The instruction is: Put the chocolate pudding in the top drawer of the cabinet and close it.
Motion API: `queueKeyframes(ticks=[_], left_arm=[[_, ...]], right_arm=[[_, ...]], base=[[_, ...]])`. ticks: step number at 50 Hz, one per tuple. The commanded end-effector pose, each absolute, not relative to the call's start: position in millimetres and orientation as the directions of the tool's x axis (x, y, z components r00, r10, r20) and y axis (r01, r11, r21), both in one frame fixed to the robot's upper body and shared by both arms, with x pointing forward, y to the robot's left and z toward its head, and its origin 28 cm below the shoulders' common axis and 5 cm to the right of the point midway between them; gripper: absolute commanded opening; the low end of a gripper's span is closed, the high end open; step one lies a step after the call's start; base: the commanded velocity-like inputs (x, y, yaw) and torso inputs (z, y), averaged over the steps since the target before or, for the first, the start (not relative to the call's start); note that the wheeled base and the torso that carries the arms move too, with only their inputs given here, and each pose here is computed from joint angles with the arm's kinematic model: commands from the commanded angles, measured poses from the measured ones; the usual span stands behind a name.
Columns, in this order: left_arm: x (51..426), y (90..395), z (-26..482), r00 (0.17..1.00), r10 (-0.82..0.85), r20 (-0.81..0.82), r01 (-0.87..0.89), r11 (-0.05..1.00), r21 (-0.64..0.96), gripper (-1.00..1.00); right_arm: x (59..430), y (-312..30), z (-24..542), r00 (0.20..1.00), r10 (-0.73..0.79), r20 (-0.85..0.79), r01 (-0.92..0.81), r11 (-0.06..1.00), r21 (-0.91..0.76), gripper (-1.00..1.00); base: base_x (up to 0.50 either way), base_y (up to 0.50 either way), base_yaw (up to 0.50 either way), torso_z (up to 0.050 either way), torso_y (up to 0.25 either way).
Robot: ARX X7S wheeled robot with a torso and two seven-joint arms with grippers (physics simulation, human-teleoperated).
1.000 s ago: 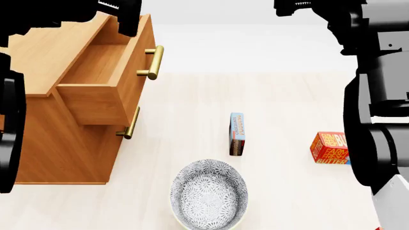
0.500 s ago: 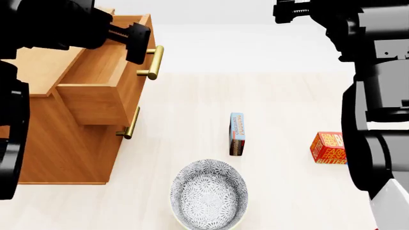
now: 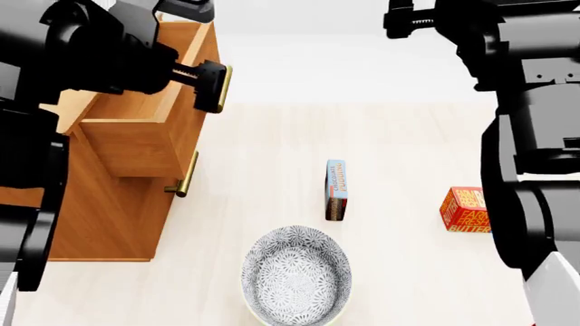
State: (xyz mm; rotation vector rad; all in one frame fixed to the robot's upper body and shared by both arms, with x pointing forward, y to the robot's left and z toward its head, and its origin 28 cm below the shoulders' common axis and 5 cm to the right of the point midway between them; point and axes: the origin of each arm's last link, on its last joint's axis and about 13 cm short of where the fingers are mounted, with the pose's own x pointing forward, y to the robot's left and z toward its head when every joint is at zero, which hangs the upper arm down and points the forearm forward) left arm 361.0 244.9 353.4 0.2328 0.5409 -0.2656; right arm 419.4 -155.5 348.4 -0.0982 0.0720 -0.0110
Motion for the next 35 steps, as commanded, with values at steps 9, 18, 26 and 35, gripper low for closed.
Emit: queueKeyframes(ticks=[9,18,26,35], left_arm=[[369.0,244.7,334.6,0.806,-0.183,-0.563,0.3,0.946,0.121,1.0],[369.7,242.9,326.8,0.796,-0.187,-0.576,0.307,0.945,0.117,1.0],[369.9,242.4,323.6,0.791,-0.189,-0.582,0.31,0.944,0.115,1.0],[368.3,237.5,322.6,0.785,-0.208,-0.584,0.331,0.937,0.11,1.0]], right_arm=[[419.0,-155.1,348.3,0.997,-0.015,-0.075,0.007,0.994,-0.105,1.0],[417.8,-156.4,347.8,0.997,-0.017,-0.076,0.009,0.995,-0.104,1.0],[418.1,-156.5,347.3,0.997,-0.019,-0.077,0.01,0.994,-0.105,1.0],[418.4,-156.1,347.4,0.997,-0.02,-0.077,0.011,0.994,-0.107,1.0]], base=[[0.0,0.0,0.0,0.0,0.0],[0.0,0.0,0.0,0.0,0.0],[0.0,0.0,0.0,0.0,0.0],[0.0,0.0,0.0,0.0,-0.002]])
